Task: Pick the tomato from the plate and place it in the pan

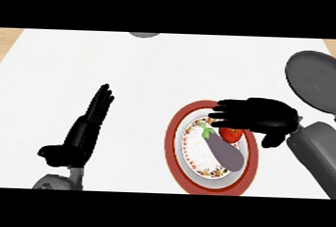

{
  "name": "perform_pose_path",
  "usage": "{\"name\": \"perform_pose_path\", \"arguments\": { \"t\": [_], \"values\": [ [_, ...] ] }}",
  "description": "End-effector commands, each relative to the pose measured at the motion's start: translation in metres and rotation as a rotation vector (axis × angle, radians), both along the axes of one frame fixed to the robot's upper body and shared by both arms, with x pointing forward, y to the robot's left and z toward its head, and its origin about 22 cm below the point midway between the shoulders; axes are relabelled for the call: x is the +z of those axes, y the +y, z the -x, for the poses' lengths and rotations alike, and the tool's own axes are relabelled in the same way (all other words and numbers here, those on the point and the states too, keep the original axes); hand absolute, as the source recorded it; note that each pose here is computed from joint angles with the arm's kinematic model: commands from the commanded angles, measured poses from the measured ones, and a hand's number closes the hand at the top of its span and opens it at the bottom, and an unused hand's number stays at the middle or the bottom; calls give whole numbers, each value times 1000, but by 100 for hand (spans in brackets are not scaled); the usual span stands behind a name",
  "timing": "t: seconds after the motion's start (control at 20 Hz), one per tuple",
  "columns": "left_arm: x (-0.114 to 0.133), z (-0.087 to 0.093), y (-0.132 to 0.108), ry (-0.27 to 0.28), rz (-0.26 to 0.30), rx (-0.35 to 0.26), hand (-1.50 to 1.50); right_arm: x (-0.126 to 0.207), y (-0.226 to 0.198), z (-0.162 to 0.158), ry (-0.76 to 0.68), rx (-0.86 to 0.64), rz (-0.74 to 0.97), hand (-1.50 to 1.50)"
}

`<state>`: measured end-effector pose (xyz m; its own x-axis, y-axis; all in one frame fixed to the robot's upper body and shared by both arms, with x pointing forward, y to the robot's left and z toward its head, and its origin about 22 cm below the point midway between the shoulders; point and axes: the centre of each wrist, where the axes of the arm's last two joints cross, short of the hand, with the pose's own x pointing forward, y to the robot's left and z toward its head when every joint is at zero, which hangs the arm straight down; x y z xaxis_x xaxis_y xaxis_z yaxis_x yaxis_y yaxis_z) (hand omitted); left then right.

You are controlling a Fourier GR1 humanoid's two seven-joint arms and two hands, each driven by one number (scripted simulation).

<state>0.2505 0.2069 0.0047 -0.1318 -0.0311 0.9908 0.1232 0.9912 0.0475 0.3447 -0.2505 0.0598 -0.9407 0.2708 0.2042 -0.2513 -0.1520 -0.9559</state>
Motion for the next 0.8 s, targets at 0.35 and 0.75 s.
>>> {"name": "perform_pose_path", "arguments": {
  "t": [0.35, 0.75],
  "values": [
    [12, 9, -14, -5, 4, 16, 0, -22, 22, -8, 45, -31, -32, -150],
    [-13, 13, 5, 12, -4, -6, 0, -52, 20, -3, 40, -40, 14, -150]
  ]
}}
